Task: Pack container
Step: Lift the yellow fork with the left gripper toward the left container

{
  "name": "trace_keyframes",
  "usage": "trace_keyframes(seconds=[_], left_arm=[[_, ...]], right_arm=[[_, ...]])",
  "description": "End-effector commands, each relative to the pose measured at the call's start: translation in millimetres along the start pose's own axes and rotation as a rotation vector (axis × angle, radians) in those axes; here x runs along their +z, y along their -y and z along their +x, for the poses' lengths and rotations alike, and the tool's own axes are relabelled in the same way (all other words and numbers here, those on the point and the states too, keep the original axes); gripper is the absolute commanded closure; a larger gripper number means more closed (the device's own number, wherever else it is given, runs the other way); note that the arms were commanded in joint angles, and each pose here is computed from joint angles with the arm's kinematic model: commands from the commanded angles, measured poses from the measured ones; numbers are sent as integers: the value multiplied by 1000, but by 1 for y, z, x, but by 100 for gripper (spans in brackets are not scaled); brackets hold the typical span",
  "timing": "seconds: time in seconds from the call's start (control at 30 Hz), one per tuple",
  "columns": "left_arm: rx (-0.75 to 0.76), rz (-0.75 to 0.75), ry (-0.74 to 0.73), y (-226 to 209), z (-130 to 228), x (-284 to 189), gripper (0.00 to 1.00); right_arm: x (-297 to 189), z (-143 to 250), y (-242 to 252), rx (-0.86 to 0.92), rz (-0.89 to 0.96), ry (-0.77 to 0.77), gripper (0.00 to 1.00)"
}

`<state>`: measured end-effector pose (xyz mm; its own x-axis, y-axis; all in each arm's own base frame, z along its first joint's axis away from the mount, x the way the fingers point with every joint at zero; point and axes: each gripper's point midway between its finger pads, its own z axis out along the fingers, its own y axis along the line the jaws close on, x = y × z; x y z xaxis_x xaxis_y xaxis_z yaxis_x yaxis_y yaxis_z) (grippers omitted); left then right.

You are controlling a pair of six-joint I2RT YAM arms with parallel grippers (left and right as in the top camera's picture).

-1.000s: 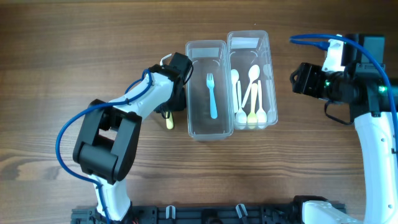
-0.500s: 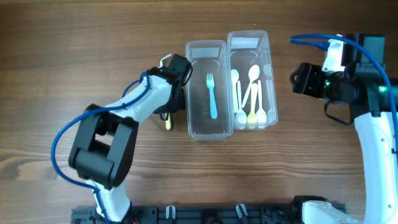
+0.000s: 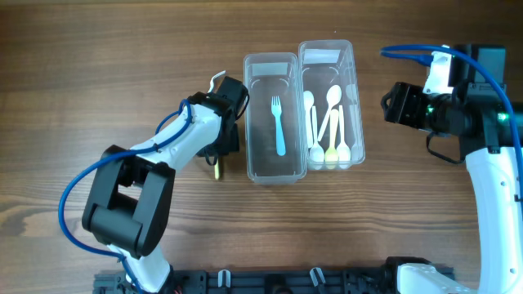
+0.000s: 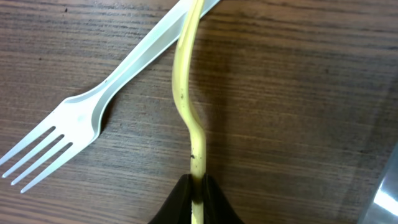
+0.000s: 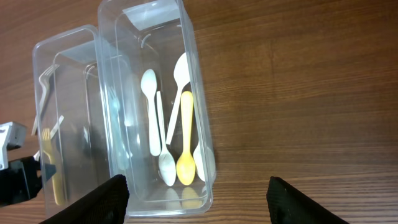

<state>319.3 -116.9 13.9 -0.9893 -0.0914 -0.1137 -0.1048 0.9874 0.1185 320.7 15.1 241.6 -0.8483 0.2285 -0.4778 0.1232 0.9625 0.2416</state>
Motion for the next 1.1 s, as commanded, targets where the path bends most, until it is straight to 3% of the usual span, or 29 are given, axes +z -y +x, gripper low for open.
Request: trace_keyframes(seconds=[0.0,0.37,0.47,0.53,0.6,0.8,1.07], left_arm=[[-3,-7,20,-6,-1,-8,89],[-45,-25,9,-22,-5,-5,86],[-55,-26,9,-25,-7,-5,80],[-55,-23,16,-26,-10,-5,69],[-64,-14,33,-25,-15,-4,64],[84,60,96,-8,-31,-6,56],[104,48,69,-9,-27,3,59]], right_arm=[[5,4,-1,-8,-11,-21,29],[5,4,-1,-9,-11,-21,29],[5,4,-1,-9,-11,-21,29],[5,4,-1,-9,-11,-21,29],[5,4,-1,-9,-11,-21,29],[5,4,-1,-9,-11,-21,29],[5,3,0,-9,-8,-20,29]])
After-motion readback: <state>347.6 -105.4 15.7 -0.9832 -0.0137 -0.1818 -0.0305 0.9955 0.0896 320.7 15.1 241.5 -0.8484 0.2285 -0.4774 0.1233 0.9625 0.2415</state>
